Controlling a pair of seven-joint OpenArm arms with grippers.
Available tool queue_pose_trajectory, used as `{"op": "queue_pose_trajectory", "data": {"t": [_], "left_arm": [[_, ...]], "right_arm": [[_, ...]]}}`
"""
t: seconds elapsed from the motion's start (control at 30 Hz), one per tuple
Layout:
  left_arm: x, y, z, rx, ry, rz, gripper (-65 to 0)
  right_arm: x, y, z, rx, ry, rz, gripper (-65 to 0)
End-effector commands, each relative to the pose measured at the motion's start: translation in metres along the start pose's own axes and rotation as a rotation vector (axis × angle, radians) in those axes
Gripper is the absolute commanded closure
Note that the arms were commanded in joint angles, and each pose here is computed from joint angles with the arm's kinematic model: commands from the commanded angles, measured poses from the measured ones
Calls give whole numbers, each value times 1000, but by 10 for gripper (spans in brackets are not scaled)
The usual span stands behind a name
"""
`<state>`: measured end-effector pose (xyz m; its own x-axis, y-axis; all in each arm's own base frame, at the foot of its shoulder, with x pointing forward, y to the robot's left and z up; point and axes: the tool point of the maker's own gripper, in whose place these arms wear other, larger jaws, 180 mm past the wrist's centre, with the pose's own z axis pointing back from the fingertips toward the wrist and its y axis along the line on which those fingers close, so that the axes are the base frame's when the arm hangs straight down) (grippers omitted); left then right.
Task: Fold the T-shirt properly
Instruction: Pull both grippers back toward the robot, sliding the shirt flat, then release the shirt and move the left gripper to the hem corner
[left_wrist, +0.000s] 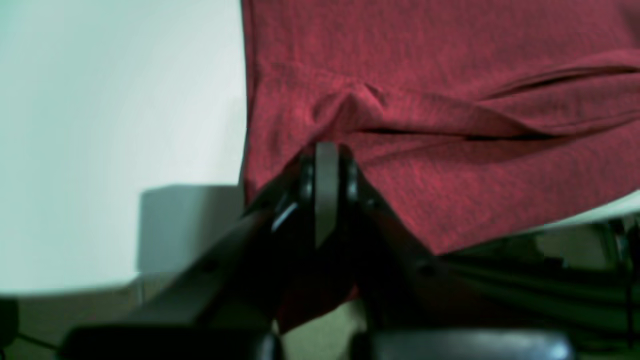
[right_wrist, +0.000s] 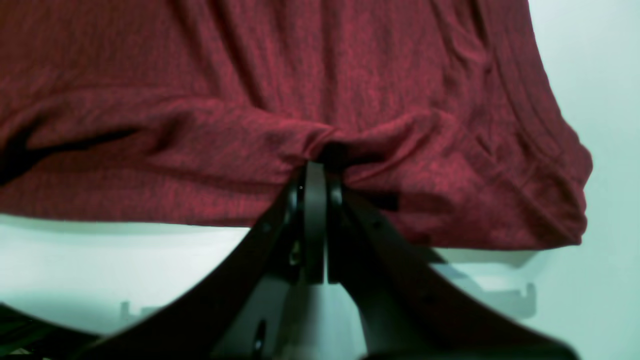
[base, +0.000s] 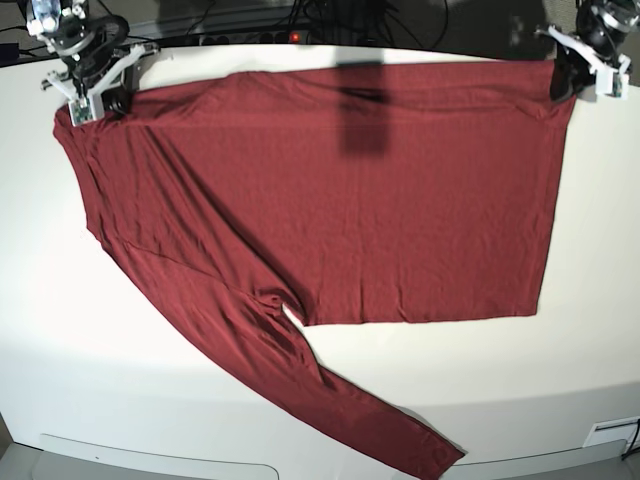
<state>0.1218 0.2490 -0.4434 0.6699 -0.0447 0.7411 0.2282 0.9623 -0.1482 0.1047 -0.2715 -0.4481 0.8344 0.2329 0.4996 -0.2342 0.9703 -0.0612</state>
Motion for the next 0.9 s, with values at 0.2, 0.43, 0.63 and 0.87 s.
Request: {"op": "queue_pose_trajectory", "data": {"t": [0.2, 0.43, 0.63, 0.87], "left_arm": [[45, 3, 0, 4, -71, -105, 0], [93, 29, 15, 92, -168, -172, 0], [114, 53, 33, 176, -207, -201, 0], [143, 61, 33, 182, -283, -210, 0]], "right_arm": [[3, -8, 15, -36, 37, 29, 0], [47, 0, 27, -36, -68, 85, 0], [72, 2, 38, -46, -128, 119, 0], [112, -27, 50, -136, -236, 115, 0]]}}
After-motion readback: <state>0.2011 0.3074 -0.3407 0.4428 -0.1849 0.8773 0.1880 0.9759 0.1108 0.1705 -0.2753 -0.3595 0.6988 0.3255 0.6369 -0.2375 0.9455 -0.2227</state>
